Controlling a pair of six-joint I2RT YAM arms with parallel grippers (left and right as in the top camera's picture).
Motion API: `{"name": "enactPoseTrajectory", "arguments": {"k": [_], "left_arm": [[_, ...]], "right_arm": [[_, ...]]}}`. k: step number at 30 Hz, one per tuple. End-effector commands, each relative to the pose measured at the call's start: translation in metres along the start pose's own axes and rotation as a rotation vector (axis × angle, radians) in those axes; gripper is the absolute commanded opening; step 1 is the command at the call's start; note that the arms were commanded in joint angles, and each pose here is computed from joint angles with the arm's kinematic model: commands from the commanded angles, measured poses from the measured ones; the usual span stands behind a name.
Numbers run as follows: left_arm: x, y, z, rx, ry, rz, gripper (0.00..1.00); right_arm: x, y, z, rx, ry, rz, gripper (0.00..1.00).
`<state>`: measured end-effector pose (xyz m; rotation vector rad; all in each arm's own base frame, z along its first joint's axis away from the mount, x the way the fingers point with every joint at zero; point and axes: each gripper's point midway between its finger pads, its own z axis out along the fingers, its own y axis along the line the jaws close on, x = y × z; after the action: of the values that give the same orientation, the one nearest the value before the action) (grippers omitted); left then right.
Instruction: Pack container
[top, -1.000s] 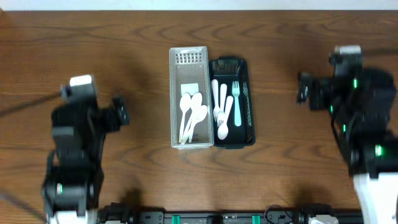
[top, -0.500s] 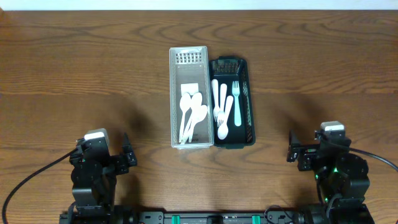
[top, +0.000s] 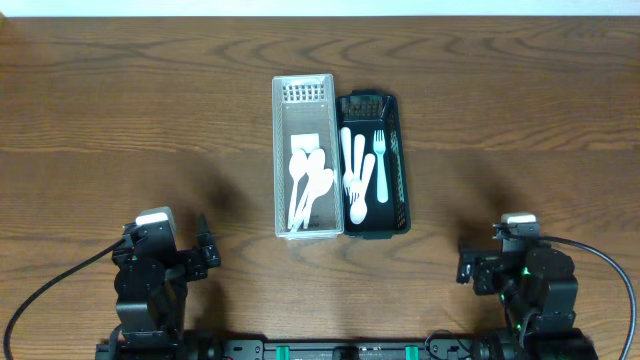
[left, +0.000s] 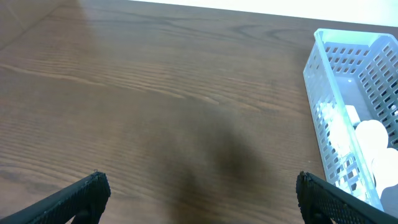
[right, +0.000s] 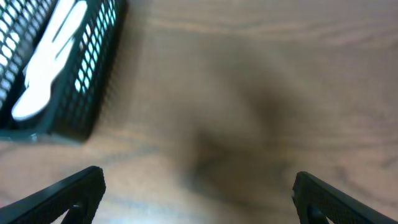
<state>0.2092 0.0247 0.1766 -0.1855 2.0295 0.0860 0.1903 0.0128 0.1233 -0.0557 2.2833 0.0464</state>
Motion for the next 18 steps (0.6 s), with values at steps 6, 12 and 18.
{"name": "enactPoseTrajectory", "arguments": {"k": [6,12,18], "left_arm": [[-0.001,0.002,-0.001,-0.012,-0.009,0.003,0.98],[-0.001,0.002,-0.001,-0.012,-0.009,0.003,0.98],[-0.001,0.002,-0.001,-0.011,-0.009,0.003,0.98]], "right_arm": [[0.029,0.0,-0.001,0.002,0.11,-0.017,0.99],[0.038,0.0,-0.002,0.002,0.148,-0.017,0.99],[0.044,-0.001,-0.003,0.003,0.174,-0.017,0.99]]}}
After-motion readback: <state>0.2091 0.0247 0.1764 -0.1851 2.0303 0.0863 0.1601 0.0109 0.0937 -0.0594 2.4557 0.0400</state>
